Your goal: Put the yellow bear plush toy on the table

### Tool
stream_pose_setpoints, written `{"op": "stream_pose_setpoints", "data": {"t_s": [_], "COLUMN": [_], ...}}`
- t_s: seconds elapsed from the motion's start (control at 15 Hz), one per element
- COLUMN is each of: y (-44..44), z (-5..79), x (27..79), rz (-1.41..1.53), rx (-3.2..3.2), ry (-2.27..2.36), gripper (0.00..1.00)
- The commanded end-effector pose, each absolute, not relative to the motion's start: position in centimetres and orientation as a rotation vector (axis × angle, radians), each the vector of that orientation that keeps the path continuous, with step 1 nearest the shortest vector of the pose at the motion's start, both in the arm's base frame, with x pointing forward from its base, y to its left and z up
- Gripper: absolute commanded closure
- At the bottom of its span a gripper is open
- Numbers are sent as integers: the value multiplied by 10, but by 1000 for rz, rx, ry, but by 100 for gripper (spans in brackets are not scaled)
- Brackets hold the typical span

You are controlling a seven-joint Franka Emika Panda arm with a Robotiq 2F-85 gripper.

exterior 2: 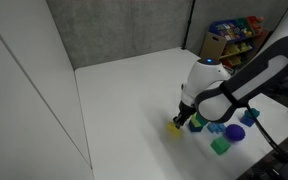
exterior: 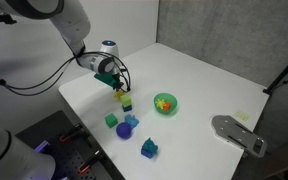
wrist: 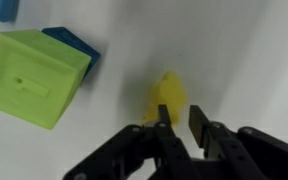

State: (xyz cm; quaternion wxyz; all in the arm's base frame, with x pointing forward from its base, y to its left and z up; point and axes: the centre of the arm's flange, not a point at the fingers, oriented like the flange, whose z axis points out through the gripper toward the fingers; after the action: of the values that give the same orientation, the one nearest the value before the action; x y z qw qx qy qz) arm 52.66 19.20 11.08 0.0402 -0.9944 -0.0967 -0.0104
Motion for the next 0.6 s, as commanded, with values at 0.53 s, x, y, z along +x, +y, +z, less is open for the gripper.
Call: {"op": "stream_pose_setpoints", "data": {"t_s": [0.53], "y": [171], "z": [136], "x": [537], "rz": [-24], "rx": [-3039], "ry": [-202], "gripper": [0]}}
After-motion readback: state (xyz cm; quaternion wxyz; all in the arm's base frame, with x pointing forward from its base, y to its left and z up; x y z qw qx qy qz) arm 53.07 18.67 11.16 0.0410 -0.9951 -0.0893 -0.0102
